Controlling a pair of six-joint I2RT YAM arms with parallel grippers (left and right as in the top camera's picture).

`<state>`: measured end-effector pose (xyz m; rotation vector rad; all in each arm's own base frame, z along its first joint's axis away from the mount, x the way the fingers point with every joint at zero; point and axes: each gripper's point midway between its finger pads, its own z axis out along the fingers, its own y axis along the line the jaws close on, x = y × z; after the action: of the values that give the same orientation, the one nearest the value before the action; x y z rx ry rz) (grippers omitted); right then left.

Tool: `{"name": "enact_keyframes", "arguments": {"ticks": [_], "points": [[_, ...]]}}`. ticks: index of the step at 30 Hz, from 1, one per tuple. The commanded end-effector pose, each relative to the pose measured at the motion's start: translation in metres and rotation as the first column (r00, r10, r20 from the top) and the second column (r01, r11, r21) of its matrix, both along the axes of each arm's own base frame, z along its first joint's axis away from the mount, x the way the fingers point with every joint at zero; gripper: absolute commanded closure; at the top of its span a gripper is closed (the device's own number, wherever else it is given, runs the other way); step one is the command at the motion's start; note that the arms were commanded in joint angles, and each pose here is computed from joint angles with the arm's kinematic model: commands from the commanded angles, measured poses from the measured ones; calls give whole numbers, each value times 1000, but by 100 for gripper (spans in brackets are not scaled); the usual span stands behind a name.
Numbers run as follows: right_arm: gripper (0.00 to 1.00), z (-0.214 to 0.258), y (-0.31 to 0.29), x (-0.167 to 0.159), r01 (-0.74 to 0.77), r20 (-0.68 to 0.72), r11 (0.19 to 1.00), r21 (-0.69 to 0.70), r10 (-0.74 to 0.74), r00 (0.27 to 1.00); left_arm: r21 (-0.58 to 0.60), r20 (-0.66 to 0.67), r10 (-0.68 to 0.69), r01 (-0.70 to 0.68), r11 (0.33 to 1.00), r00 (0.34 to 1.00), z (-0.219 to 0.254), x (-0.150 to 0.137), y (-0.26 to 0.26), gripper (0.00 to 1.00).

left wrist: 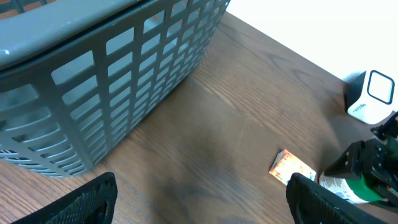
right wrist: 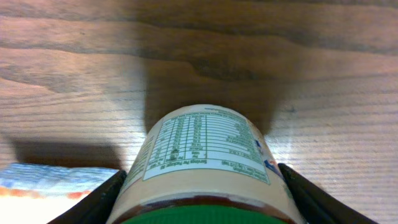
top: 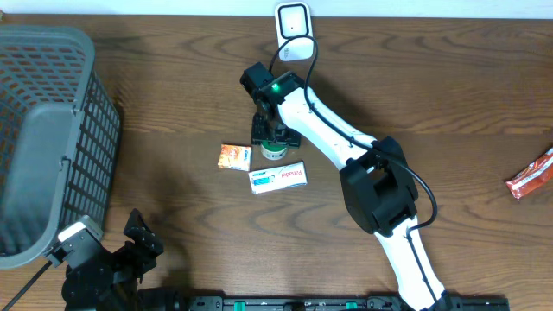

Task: Scan the item barcode
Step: 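Reach the right gripper to the green-capped bottle and grasp it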

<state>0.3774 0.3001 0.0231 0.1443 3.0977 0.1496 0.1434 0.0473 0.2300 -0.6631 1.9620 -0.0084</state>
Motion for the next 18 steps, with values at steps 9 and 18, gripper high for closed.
{"name": "enact_keyframes", "arguments": {"ticks": [9, 18], "points": [[16, -3, -4, -11, 39, -31, 999, -38, -40, 999, -3, 0, 16, -16, 1000, 1000, 0, -1, 2, 13], [31, -3, 0, -13, 73, -47, 997, -21, -74, 996, -3, 0, 16, -16, 1000, 1000, 0, -1, 2, 13]]}}
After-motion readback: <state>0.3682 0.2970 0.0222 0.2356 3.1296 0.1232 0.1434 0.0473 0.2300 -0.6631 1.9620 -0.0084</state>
